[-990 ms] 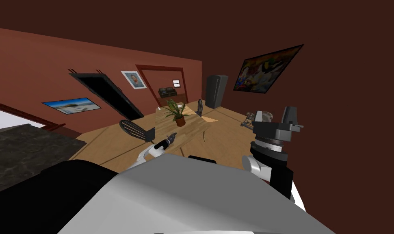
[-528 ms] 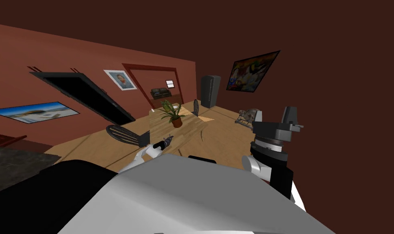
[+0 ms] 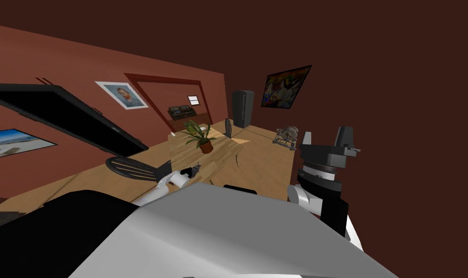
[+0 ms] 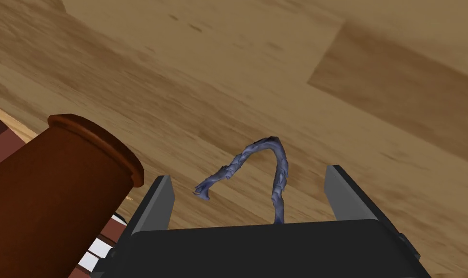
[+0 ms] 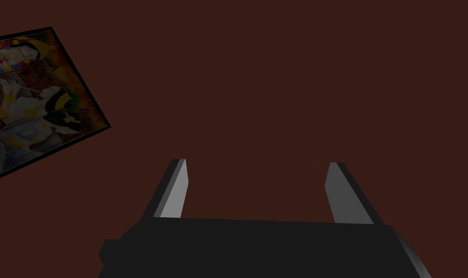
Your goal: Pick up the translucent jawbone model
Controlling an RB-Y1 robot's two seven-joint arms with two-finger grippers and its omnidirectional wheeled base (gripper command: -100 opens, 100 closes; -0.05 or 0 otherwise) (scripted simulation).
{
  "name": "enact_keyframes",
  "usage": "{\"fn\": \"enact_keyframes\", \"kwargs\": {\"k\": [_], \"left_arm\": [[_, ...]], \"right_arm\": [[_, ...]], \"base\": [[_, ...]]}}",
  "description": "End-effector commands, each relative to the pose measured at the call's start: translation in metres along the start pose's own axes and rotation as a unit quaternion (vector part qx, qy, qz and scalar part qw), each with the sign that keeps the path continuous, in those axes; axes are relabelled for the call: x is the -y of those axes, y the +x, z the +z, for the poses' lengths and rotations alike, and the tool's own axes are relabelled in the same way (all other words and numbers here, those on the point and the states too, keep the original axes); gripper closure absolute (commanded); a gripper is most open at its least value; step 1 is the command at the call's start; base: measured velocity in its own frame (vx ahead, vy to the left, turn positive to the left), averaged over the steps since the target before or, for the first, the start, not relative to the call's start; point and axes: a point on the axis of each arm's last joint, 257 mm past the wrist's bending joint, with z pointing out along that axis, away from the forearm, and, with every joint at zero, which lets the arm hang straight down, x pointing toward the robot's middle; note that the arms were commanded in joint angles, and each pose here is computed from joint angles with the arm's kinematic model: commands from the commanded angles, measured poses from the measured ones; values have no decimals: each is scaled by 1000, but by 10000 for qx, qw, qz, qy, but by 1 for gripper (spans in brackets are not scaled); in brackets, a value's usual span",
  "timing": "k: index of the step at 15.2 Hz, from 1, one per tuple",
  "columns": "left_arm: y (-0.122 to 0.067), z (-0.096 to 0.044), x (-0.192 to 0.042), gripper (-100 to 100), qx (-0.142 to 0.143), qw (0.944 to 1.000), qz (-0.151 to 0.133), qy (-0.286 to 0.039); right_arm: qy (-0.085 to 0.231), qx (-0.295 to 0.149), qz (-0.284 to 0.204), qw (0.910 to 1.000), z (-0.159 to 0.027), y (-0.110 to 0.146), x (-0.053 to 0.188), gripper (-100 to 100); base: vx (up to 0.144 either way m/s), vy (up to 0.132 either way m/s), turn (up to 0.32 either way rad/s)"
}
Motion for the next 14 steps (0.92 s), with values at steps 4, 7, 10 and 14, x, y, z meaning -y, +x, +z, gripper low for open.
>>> {"fn": "enact_keyframes", "kwargs": {"k": [4, 7, 10, 14], "left_arm": [[-25, 2, -34, -100, 195, 9980, -7, -594], [-36, 2, -48, -100, 276, 9962, -13, -821], [-33, 9, -51, -100, 277, 9967, -40, -757], [-30, 13, -55, -100, 290, 9966, -59, -766]], "right_arm": [[0, 0, 0, 10000, 0, 0, 0, 0], [0, 0, 0, 10000, 0, 0, 0, 0], [1, 0, -1, 10000, 0, 0, 0, 0], [1, 0, -1, 10000, 0, 0, 0, 0]], "base": [[-22, 26, -169], [-19, 23, -127], [5, 19, -43], [21, 23, -30]]}}
